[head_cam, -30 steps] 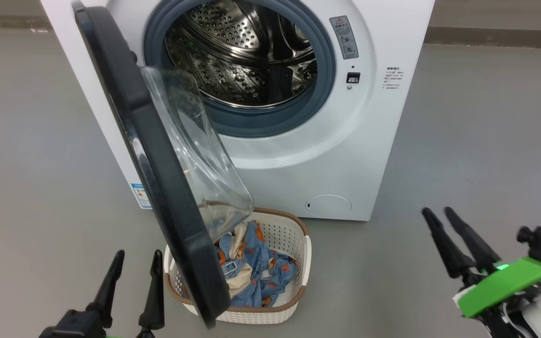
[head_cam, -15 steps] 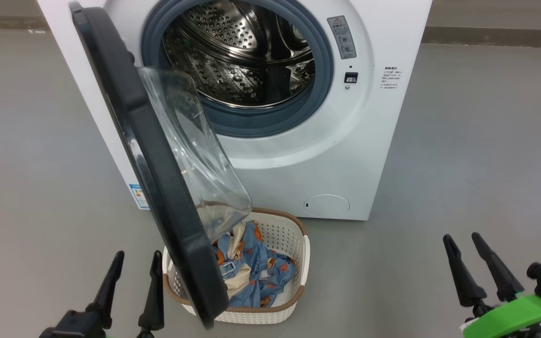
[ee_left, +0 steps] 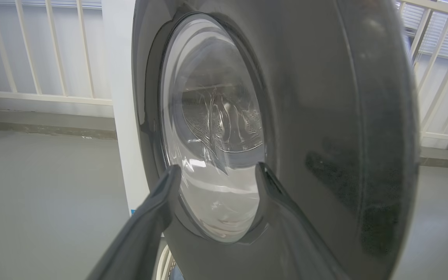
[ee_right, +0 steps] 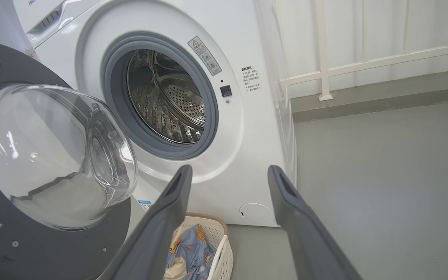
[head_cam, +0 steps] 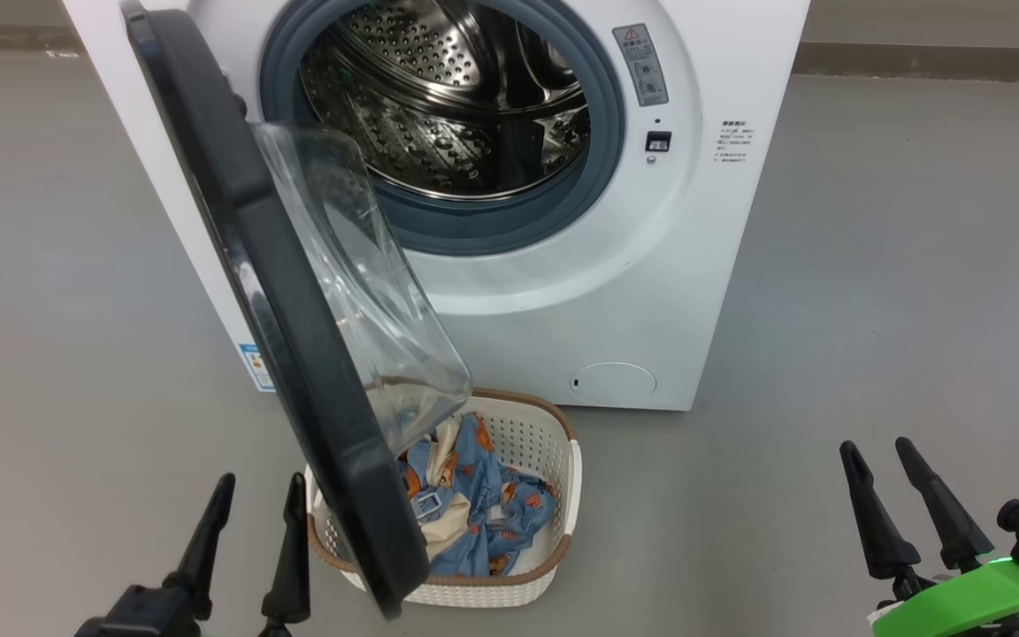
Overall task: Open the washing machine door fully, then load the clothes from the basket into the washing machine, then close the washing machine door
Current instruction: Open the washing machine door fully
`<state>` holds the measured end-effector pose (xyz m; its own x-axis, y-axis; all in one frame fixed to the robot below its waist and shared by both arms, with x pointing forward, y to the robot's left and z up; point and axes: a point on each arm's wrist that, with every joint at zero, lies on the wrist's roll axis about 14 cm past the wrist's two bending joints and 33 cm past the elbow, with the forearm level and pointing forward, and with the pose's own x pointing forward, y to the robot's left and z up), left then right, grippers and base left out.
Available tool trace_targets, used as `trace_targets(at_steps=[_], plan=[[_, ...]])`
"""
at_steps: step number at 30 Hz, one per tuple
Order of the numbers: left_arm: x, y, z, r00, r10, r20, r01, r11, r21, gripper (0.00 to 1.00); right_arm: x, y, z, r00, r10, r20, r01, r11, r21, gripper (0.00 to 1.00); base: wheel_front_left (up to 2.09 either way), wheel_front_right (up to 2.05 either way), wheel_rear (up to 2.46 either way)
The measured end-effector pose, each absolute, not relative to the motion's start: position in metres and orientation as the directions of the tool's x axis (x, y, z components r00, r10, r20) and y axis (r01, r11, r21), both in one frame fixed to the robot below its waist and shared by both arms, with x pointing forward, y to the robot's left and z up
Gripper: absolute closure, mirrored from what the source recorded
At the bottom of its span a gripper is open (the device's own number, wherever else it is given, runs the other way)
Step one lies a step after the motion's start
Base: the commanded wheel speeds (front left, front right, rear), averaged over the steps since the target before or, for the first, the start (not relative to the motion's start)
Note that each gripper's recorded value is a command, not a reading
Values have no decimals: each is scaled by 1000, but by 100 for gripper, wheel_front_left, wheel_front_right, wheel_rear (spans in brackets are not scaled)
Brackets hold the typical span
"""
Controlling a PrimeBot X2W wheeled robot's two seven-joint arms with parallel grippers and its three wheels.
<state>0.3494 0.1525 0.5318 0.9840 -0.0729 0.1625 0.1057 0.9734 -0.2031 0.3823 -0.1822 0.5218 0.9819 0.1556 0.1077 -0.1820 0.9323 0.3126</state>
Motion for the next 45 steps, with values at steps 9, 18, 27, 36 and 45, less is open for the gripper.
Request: trace_targets(at_steps=[9, 18, 27, 36, 45], plan=[[350, 153, 531, 984, -71, 161, 104, 973, -204, 0, 383, -183, 522, 982, 153, 107, -179, 935, 305, 0, 0, 0, 0], [350, 154, 530, 985, -69, 157, 101, 974, -205, 0, 384, -186, 520, 984, 146, 104, -171, 937, 304, 0, 0, 0, 0], [350, 154, 530, 985, -68, 156, 100, 974, -205, 0, 384, -185, 519, 984, 144, 102, -169, 937, 307, 0, 0, 0, 0], [351, 155, 529, 986, -65, 154, 97, 973, -211, 0, 384, -185, 519, 985, 143, 100, -168, 936, 309, 0, 0, 0, 0], [351, 158, 529, 986, -56, 154, 89, 973, -211, 44, 385, -184, 519, 984, 145, 100, -169, 936, 310, 0, 0, 0, 0]])
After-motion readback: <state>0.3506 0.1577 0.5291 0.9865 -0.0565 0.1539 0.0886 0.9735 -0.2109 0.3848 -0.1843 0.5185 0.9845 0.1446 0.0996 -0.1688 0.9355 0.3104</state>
